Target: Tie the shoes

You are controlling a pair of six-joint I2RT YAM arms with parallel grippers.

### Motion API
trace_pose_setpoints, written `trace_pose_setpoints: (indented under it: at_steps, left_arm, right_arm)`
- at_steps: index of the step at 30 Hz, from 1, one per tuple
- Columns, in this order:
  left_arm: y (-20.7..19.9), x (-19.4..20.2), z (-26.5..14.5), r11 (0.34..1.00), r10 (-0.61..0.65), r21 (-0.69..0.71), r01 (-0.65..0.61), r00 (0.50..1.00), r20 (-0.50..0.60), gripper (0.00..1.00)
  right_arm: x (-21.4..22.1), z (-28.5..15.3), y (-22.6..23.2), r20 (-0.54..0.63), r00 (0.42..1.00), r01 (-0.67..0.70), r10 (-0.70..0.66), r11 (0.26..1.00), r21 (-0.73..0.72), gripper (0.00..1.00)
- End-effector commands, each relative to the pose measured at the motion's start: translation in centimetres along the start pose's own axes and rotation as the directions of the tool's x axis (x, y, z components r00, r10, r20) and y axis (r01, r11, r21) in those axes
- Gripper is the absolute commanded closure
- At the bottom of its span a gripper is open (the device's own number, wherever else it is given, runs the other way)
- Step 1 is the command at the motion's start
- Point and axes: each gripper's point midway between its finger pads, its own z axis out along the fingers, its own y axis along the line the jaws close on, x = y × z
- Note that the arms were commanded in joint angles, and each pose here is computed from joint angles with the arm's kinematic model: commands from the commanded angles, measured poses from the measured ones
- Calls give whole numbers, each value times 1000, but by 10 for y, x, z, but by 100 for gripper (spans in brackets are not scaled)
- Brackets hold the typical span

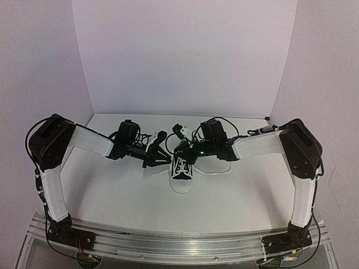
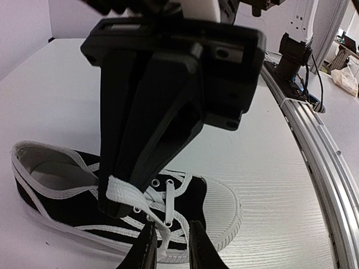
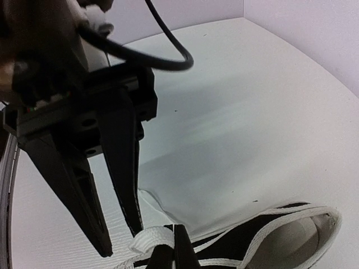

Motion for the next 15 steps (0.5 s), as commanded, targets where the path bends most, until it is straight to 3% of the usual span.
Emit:
trace_pose_setpoints:
  at_steps: [1,5,15]
  left_arm:
    - [15,-8,7,1000,-2,-30,3,1000,19,76]
    - [17,-10,11,1000,7,-20,-6,999,39,64]
    - [18,-16,25,998,32,54,-36,996,87,63]
  right_arm:
    - [-45,-18,2,118,992,41,-44,999,23,100]
    - [-44,-18,3,120,992,49,-50,999,13,100]
    - [-44,-17,2,142,989,50,-47,999,-15,100]
